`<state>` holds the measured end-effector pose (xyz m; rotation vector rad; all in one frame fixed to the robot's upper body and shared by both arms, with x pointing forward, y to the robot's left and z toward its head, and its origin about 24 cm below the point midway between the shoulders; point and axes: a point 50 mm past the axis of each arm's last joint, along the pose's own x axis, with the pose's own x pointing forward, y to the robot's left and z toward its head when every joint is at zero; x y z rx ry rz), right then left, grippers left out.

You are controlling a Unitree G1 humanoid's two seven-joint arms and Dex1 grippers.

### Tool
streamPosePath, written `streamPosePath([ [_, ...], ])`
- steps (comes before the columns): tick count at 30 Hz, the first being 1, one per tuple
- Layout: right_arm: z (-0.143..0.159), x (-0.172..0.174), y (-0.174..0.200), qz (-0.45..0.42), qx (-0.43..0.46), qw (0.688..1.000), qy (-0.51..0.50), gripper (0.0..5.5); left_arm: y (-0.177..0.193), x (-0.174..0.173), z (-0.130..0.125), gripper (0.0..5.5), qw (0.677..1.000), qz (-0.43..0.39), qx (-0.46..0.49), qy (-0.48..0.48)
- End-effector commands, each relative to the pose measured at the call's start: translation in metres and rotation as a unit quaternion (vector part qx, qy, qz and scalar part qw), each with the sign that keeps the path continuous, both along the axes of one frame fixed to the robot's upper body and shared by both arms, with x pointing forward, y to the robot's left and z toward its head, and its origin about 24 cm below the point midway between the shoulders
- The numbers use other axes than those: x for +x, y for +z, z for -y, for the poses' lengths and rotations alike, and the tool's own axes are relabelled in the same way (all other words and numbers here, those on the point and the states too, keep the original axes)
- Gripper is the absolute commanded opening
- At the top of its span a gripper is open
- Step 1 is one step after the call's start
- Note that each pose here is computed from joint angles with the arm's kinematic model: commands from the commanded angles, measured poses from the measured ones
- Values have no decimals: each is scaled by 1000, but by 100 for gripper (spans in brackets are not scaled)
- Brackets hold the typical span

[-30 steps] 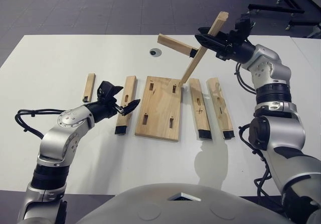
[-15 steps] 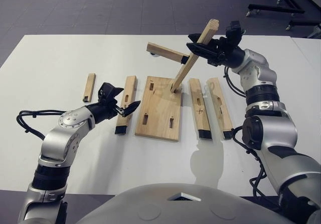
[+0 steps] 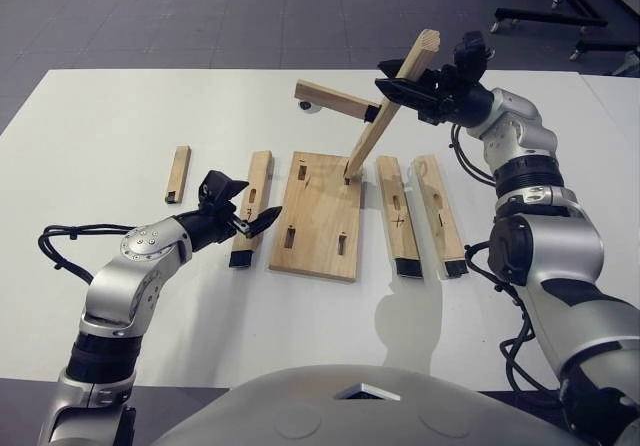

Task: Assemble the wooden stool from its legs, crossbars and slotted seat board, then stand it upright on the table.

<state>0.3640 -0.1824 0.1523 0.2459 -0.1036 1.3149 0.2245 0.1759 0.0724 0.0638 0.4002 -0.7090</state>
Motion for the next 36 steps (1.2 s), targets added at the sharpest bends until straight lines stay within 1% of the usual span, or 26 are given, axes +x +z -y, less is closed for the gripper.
streamPosePath([
  [1,4,0,0,4,-12,1000,-2,206,-1,-1,2,465,1000,1,3,-6],
  [18,-4,-3,-12,-13,-26,999,19,206,-2,-1,4,465,1000,0,4,-10],
  [24,-5,2,-4,-6,-31,999,14,206,-2,0,6,465,1000,2,1,-14],
  [36,-9,4,-4,-7,-37,999,18,206,-3,-2,9,465,1000,-1,-3,-16],
])
